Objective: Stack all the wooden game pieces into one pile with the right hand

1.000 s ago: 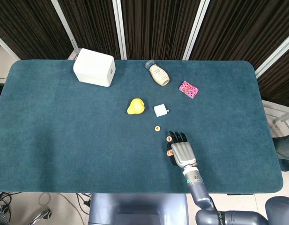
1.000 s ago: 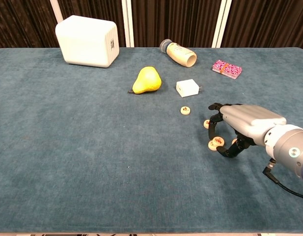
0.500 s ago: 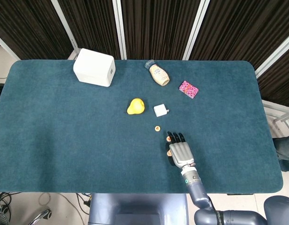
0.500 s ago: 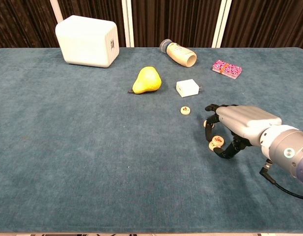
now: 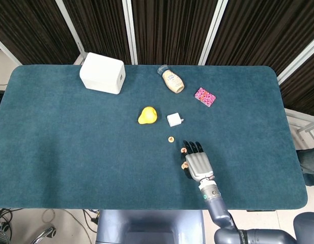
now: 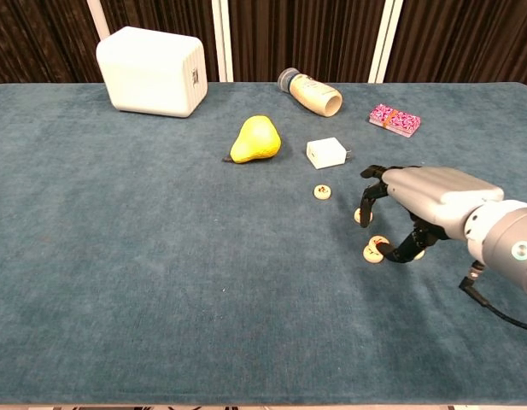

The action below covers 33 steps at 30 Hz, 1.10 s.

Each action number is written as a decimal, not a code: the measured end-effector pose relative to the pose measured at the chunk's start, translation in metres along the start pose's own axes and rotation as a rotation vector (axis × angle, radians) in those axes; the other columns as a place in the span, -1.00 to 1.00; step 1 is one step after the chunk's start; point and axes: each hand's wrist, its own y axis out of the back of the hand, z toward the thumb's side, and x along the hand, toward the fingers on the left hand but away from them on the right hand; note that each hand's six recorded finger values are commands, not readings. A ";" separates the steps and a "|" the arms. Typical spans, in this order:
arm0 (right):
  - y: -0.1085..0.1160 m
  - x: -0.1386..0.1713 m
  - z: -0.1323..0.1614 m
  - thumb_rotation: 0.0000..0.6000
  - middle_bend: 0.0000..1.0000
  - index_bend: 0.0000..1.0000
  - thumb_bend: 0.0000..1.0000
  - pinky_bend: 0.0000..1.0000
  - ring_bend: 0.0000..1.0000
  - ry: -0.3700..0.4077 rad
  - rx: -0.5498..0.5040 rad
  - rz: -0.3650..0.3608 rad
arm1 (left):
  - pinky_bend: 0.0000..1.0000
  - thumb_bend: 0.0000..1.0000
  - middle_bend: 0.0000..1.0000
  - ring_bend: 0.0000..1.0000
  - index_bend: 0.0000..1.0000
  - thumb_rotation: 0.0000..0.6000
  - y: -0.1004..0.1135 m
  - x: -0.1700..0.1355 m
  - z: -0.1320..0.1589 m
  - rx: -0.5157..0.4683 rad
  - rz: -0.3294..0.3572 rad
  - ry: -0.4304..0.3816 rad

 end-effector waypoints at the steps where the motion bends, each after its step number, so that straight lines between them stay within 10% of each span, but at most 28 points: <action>1: 0.000 0.000 -0.002 1.00 -1.00 -0.26 -0.11 -1.00 -1.00 -0.004 0.005 0.003 | -0.85 -0.81 -1.00 -1.00 -1.00 1.00 0.000 0.000 0.000 0.000 0.000 0.001; 33: -0.008 0.003 -0.021 1.00 -1.00 -0.26 -0.11 -1.00 -1.00 -0.042 0.053 0.078 | -0.85 -0.81 -1.00 -1.00 -1.00 1.00 0.000 0.000 -0.001 0.003 0.002 0.007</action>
